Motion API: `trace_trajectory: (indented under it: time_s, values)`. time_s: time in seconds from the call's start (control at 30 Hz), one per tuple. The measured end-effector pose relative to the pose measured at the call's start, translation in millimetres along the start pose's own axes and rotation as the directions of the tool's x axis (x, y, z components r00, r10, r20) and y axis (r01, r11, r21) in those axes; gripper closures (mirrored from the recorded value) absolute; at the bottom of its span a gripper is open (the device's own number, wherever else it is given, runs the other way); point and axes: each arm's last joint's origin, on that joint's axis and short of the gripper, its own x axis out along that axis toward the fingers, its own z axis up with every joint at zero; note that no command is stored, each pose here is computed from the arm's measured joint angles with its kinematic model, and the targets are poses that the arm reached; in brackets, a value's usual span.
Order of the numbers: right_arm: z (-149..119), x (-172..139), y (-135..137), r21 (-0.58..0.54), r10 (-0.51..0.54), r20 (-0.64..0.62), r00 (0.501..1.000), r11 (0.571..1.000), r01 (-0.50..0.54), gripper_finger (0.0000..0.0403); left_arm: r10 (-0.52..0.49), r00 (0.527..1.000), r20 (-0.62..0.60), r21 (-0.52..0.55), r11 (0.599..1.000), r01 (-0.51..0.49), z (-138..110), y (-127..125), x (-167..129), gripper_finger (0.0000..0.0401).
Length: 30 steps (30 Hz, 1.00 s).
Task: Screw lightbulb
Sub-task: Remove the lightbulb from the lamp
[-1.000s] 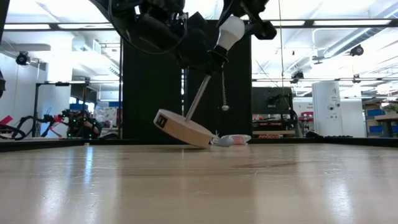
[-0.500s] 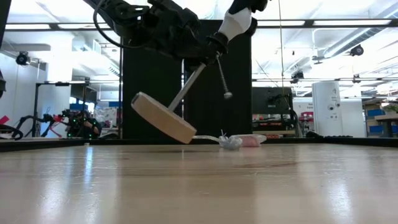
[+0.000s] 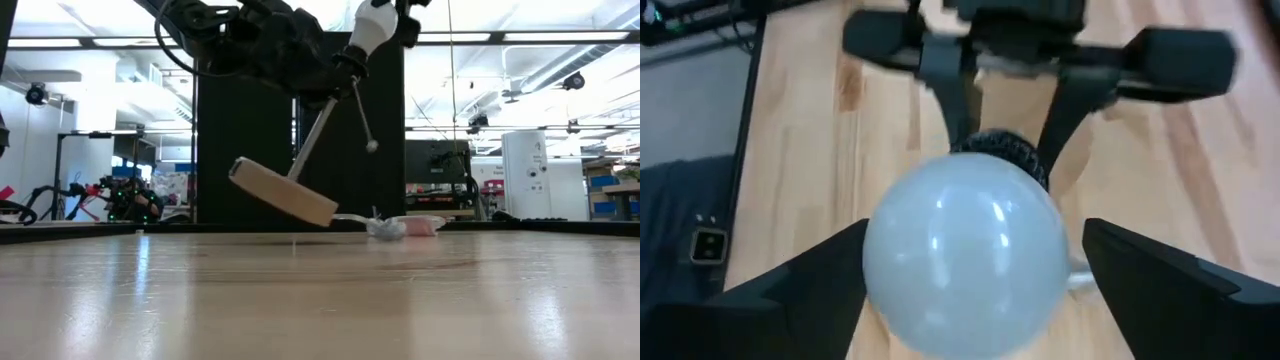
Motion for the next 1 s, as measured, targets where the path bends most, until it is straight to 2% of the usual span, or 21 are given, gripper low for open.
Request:
trace_trajectory:
  time_s: [0.2, 0.37, 0.5, 0.63, 0.7, 0.83, 0.93, 1.0]
  values:
    - [4.3, -42.2, 0.3, 0.024, -0.131, 0.006, 0.991, 0.991, 0.130, 0.0050, 0.059, 0.998, 0.037, 0.013, 0.998, -0.060, 4.3, 2.6, -0.8, 0.0258]
    - [-9.7, -81.8, 9.9, 0.058, -0.275, 0.068, 0.959, 0.961, 0.271, 0.0050, 0.124, 0.991, 0.045, 0.013, 0.992, -0.124, 1.2, -1.3, -1.4, 0.0258]
    - [-26.5, -95.7, 18.9, 0.115, -0.279, 0.121, 0.953, 0.957, 0.265, 0.0050, 0.174, 0.973, 0.153, 0.041, 0.982, -0.182, 2.4, -14.4, -5.2, 0.0258]
    - [-34.7, -92.1, 23.6, 0.160, -0.266, 0.183, 0.946, 0.958, 0.238, 0.0050, 0.191, 0.951, 0.243, 0.024, 0.979, -0.203, -4.1, -24.3, -12.9, 0.0258]
    - [-37.9, -87.9, 21.9, 0.204, -0.291, 0.178, 0.940, 0.945, 0.254, 0.0050, 0.229, 0.942, 0.244, -0.014, 0.972, -0.233, -7.9, -24.5, -14.7, 0.0258]
    - [-40.9, -70.7, 15.2, 0.315, -0.300, 0.083, 0.950, 0.912, 0.261, 0.0050, 0.345, 0.928, 0.141, -0.070, 0.939, -0.338, -19.1, -23.0, -13.4, 0.0258]
    - [-36.2, -54.6, 9.3, 0.374, -0.302, 0.041, 0.952, 0.889, 0.266, 0.0050, 0.456, 0.889, 0.055, -0.088, 0.889, -0.450, -26.2, -20.8, -12.8, 0.0258]
    - [-29.3, -44.3, 5.7, 0.427, -0.298, 0.041, 0.954, 0.868, 0.253, 0.0050, 0.491, 0.871, 0.008, -0.090, 0.868, -0.488, -25.0, -19.0, -13.0, 0.0258]
